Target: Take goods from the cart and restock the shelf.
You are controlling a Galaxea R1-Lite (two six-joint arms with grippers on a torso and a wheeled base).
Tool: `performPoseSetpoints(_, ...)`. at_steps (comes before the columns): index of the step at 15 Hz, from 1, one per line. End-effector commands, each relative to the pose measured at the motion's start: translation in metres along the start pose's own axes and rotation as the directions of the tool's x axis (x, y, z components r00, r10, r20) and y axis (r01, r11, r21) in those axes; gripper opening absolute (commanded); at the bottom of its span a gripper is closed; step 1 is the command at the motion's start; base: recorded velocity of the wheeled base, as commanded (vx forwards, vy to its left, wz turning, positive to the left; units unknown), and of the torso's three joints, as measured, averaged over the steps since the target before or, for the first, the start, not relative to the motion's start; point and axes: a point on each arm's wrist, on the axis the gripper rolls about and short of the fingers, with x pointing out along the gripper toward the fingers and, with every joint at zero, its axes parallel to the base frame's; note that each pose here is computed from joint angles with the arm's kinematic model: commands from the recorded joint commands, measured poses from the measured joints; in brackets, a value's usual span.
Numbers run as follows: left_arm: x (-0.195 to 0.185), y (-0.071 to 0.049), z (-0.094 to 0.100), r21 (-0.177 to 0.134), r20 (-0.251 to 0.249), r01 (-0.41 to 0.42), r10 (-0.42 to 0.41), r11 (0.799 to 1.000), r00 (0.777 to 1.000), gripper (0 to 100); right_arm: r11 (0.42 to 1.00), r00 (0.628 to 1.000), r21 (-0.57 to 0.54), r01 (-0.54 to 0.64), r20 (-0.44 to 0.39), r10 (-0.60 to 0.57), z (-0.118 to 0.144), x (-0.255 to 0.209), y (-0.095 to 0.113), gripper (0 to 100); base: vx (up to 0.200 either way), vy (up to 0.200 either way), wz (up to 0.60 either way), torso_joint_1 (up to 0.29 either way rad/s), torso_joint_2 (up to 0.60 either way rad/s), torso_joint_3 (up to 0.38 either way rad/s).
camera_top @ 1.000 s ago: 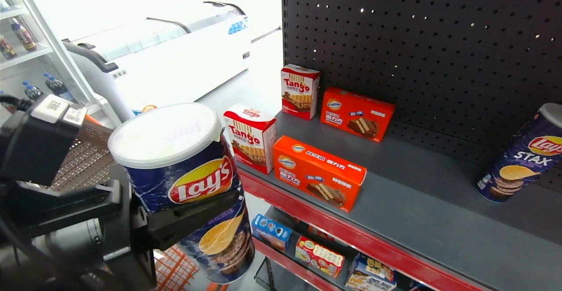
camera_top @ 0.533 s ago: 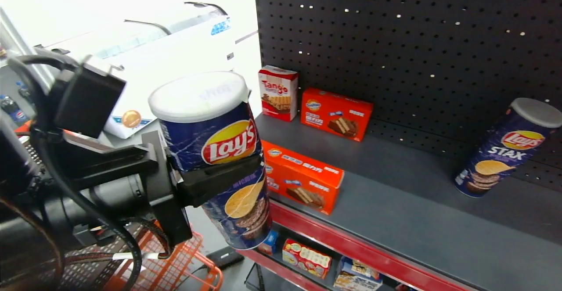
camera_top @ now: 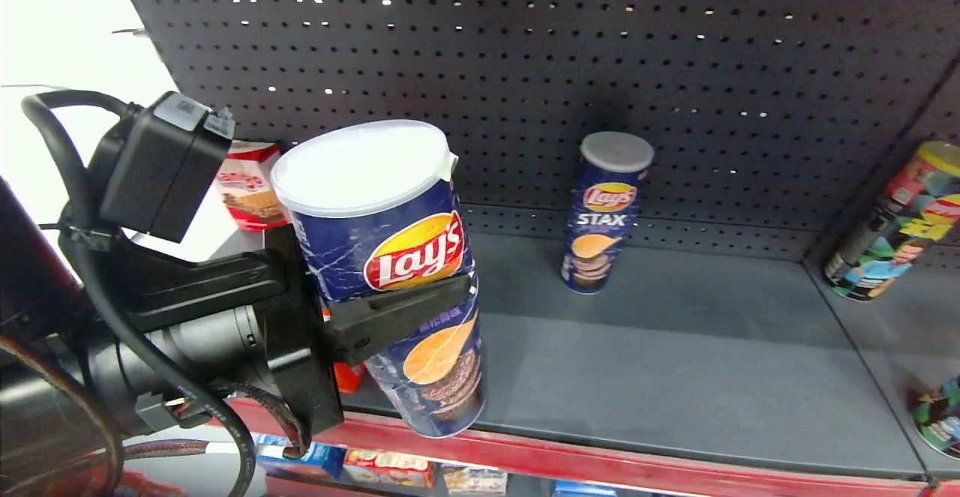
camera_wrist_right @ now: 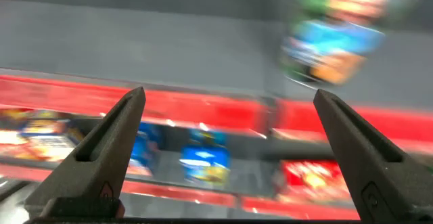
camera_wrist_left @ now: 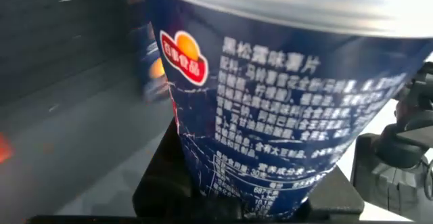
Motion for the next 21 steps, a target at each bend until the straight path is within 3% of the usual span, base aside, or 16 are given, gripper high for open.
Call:
performPoseSetpoints(1, 0.0, 0.0, -0.001, -0.003, -0.005, -0.002, 0.002, 1.0, 1.0, 0, 1.0, 1.0, 0.0, 0.0, 0.0, 0.0, 0.0, 0.0, 0.0, 100, 0.0, 0.0, 0.0, 0.0, 0.0, 0.0)
performPoseSetpoints(9, -0.001, 0.003, -0.007, -0.008, -0.022, -0.014, 0.014, 1.0, 1.0, 0, 1.0, 1.0, 0.0, 0.001, -0.002, -0.001, 0.0, 0.0, 0.0, 100, 0.0, 0.0, 0.0, 0.0, 0.0, 0.0)
performPoseSetpoints(14, 0.007, 0.007, -0.011, 0.006, -0.036, -0.016, 0.016, 1.0, 0.999, 0, 1.0, 1.0, -0.001, 0.001, -0.002, -0.001, 0.0, 0.0, 0.0, 100, 0.0, 0.0, 0.0, 0.0, 0.0, 0.0)
performPoseSetpoints(18, -0.004, 0.018, -0.023, 0.003, -0.033, -0.077, 0.077, 0.997, 0.996, 0, 1.0, 1.0, -0.003, 0.0, -0.002, 0.0, 0.0, 0.0, 0.0, 100, 0.0, 0.0, 0.0, 0.0, 0.0, 0.0)
performPoseSetpoints(19, -0.01, 0.019, -0.03, -0.004, -0.047, -0.085, 0.085, 0.996, 0.995, 0, 1.0, 1.0, -0.003, -0.002, -0.002, 0.002, 0.0, 0.0, 0.0, 100, 0.0, 0.0, 0.0, 0.0, 0.0, 0.0)
performPoseSetpoints(21, -0.019, 0.017, -0.026, 0.0, -0.033, -0.097, 0.097, 0.995, 0.995, 0, 1.0, 1.0, -0.004, -0.002, -0.002, 0.002, 0.0, 0.0, 0.0, 100, 0.0, 0.0, 0.0, 0.0, 0.0, 0.0)
